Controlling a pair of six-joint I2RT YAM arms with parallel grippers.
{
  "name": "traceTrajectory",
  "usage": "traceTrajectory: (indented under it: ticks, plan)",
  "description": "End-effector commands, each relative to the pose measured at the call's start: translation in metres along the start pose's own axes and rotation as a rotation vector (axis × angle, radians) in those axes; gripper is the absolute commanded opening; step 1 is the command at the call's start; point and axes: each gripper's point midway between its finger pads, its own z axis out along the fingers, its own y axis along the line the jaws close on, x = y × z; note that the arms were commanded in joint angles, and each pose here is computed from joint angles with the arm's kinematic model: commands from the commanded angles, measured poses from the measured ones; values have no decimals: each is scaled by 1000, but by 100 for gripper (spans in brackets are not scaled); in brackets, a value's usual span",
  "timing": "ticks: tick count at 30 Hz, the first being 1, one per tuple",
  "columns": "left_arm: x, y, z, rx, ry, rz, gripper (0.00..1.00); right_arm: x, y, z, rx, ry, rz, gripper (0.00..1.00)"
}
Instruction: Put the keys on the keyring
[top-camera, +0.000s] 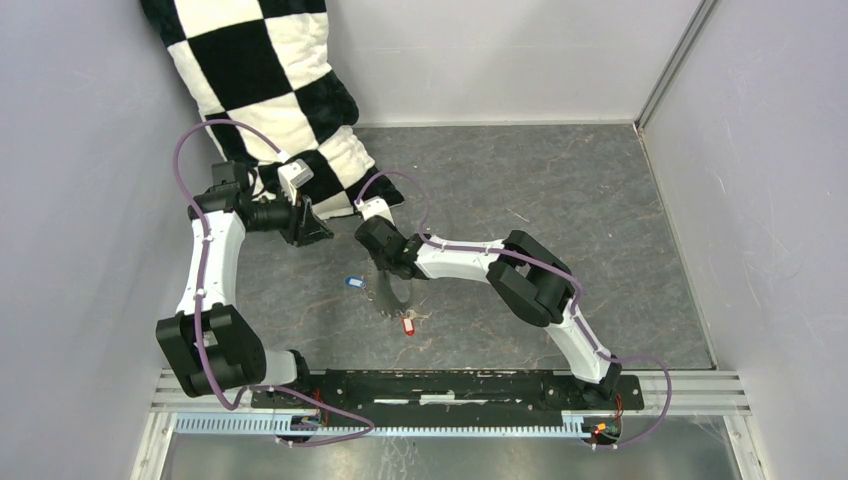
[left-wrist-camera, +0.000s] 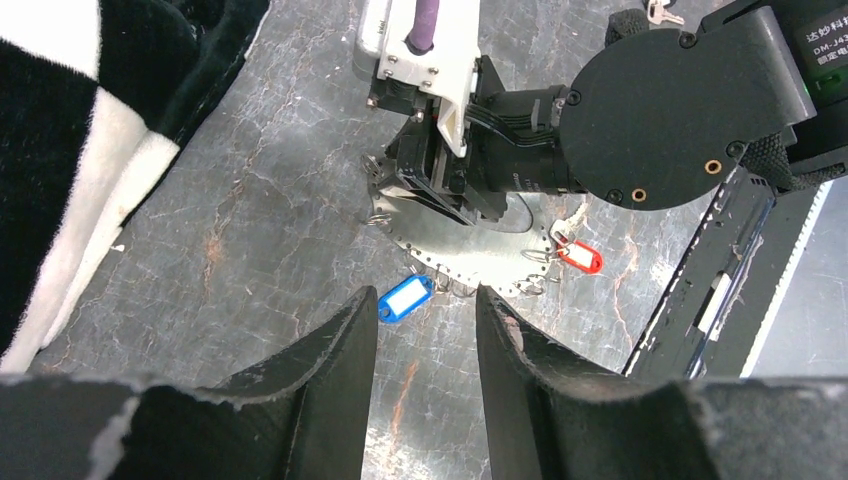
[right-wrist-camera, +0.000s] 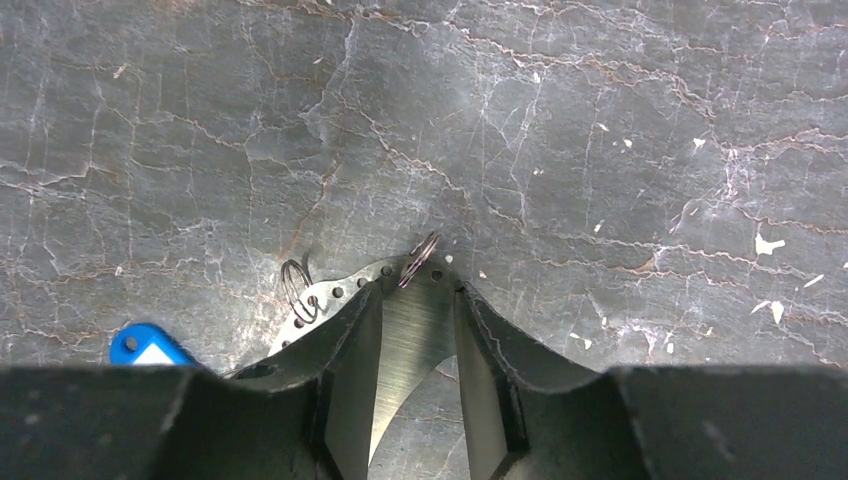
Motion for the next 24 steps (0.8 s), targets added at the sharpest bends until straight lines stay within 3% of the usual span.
traceTrajectory:
  ticks: [1,11,17,23,24]
  plan:
    - [-9,-5,-4,3,-44,55,47,-26,5,6,-3,-71,47,38]
    - [-5,-9,-2,19,-44,54,46,-25,-2,17,20,-65,55,36]
    - [-2,-10,-2,25,-40,54,46,-25,-4,17,32,-75,59,30]
    - [5,-14,-2,40,-19,65,46,-34,-5,13,30,-100,51,1]
    - [7,-16,-2,50,-14,71,46,-34,-6,11,29,-104,45,0]
